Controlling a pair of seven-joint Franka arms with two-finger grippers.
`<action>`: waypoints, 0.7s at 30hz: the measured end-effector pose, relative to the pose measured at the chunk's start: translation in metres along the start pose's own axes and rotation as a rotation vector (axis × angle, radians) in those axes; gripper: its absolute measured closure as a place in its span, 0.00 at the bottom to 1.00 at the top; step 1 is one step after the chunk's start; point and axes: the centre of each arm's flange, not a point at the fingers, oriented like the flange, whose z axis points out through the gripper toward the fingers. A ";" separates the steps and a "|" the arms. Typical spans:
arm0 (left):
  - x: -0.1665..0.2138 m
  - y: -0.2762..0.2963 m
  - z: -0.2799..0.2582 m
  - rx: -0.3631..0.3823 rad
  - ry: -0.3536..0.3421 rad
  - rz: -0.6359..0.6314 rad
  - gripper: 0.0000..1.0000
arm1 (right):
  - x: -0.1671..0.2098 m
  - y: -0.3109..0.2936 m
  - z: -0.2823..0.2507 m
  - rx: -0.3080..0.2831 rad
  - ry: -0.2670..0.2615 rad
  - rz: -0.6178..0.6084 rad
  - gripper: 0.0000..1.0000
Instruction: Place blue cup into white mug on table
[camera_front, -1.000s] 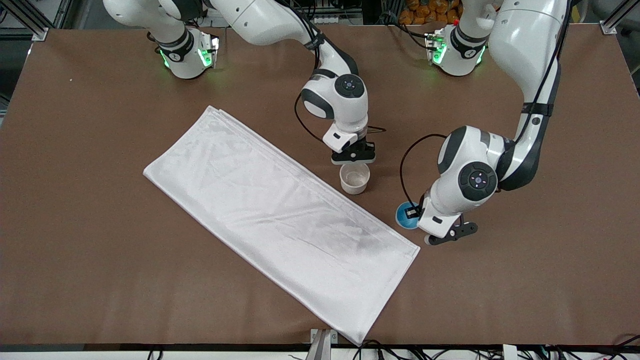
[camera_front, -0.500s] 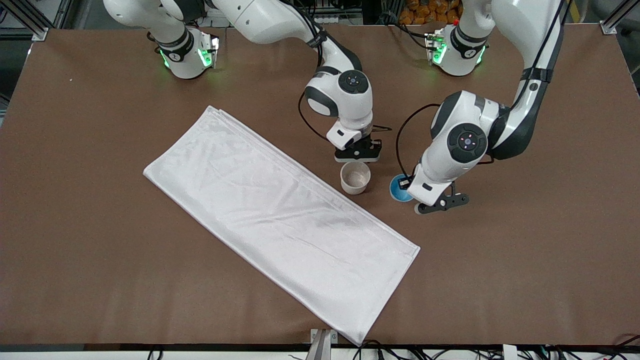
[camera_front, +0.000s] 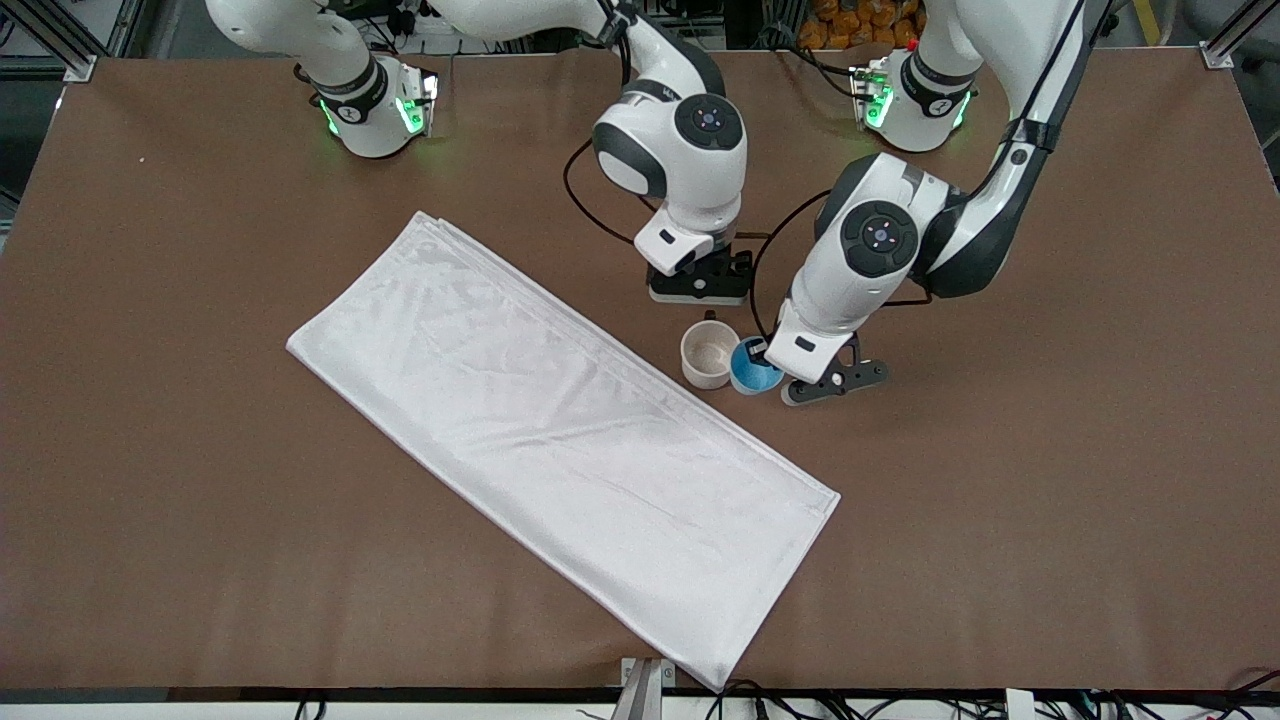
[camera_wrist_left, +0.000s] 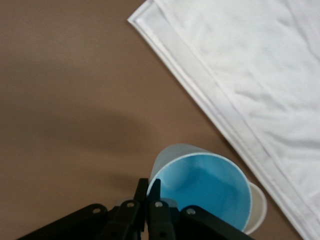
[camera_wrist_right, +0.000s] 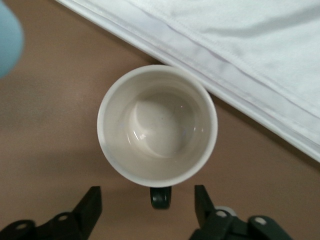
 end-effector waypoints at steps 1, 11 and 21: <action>-0.002 0.003 0.001 -0.002 0.001 -0.001 0.96 | 0.006 0.006 -0.012 -0.001 -0.001 -0.006 0.00; -0.018 0.019 0.021 -0.005 -0.006 -0.008 0.96 | 0.061 0.087 -0.110 -0.021 -0.022 -0.031 0.00; -0.030 0.029 0.029 0.002 -0.016 -0.003 0.96 | 0.105 0.173 -0.192 -0.011 -0.017 -0.017 0.00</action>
